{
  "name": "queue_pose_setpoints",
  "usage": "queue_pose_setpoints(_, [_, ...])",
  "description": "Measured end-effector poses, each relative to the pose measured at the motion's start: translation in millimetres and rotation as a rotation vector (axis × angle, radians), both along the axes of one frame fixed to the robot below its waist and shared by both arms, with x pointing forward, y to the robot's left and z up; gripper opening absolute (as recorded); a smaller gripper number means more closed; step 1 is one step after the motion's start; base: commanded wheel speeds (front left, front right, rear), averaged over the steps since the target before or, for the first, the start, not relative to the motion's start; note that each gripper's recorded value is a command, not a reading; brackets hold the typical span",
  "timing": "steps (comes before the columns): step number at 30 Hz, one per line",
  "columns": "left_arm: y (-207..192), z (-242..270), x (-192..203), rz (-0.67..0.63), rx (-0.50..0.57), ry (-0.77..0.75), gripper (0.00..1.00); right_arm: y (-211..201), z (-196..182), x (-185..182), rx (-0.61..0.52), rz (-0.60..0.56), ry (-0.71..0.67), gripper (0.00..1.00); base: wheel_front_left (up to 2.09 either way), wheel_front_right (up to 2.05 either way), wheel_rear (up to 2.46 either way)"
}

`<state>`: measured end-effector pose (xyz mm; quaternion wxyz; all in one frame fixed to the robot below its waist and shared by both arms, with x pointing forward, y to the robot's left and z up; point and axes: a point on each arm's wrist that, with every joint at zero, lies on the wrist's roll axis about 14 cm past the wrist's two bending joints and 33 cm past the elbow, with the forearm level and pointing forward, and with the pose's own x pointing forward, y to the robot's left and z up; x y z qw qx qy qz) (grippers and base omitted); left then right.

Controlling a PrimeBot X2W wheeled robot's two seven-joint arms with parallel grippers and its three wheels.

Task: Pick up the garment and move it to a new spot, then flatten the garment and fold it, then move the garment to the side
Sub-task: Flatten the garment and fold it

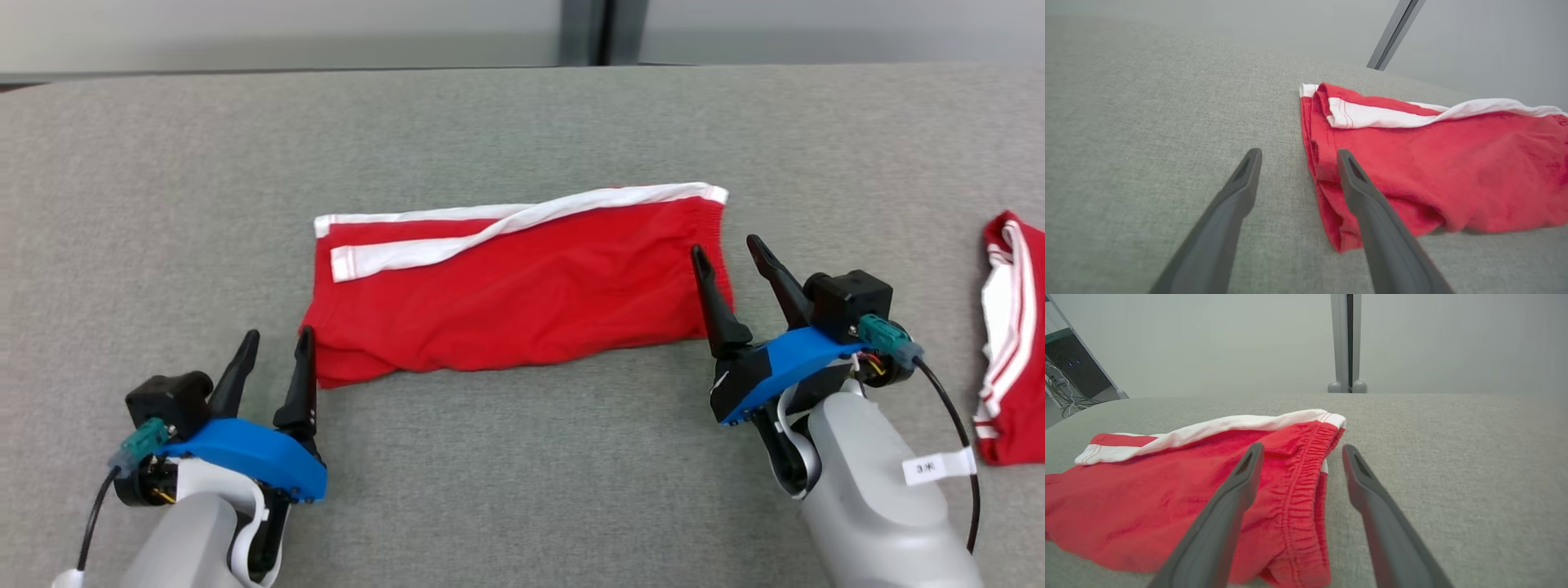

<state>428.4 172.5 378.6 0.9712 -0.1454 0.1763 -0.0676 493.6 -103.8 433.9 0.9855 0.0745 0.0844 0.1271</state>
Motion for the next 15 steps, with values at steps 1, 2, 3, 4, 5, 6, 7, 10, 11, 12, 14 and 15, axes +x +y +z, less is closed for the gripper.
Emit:
queue_pose_setpoints(1, [2.4,-2.3,-3.1,0.008,0.003,0.006,1.0,2.1,-5.6,1.6,-0.004,0.005,0.018,1.0,0.0,0.0,0.0])
queue_pose_setpoints(2, [5.5,-3.4,-4.8,0.022,0.003,0.008,1.0,4.5,-12.6,2.1,-0.012,0.013,0.039,1.0,0.0,0.0,0.0])
queue_pose_setpoints(3, [7.1,-3.6,-5.6,0.026,0.01,0.007,1.0,5.3,-20.4,1.8,-0.015,0.014,0.064,1.0,0.0,0.0,0.0])
queue_pose_setpoints(4, [9.2,-3.8,-6.2,0.03,0.016,0.006,1.0,5.2,-28.9,0.9,-0.015,0.011,0.092,1.0,0.0,0.0,0.0])
queue_pose_setpoints(5, [12.0,-4.4,-7.0,0.038,0.02,0.007,1.0,5.0,-36.4,0.3,-0.021,0.01,0.115,1.0,0.0,0.0,0.0])
queue_pose_setpoints(6, [13.0,-5.1,-8.2,0.037,0.025,0.008,1.0,4.5,-44.2,-0.9,-0.026,0.008,0.14,1.0,0.0,0.0,0.0])
queue_pose_setpoints(7, [13.2,-5.5,-9.4,0.037,0.025,0.008,1.0,4.2,-51.3,-3.0,-0.023,0.004,0.164,1.0,0.0,0.0,0.0])
queue_pose_setpoints(10, [15.1,-7.3,-12.3,0.039,0.026,0.013,1.0,6.7,-65.8,-9.7,-0.014,0.007,0.213,1.0,0.0,0.0,0.0])
queue_pose_setpoints(11, [15.1,-6.4,-11.8,0.038,0.026,0.009,1.0,9.2,-67.4,-11.4,-0.013,0.016,0.219,1.0,0.0,0.0,0.0])
queue_pose_setpoints(12, [15.1,-5.0,-10.8,0.037,0.027,0.004,1.0,10.4,-69.1,-13.6,-0.009,0.02,0.226,0.69,0.0,0.0,0.0])
queue_pose_setpoints(14, [15.5,-4.9,-10.5,0.039,0.025,0.003,1.0,11.1,-70.6,-17.6,0.01,0.018,0.237,0.0,0.0,0.0,0.0])
queue_pose_setpoints(15, [15.9,-6.4,-11.8,0.041,0.025,0.007,1.0,12.3,-71.3,-20.2,0.011,0.025,0.241,0.0,0.0,0.0,0.0])
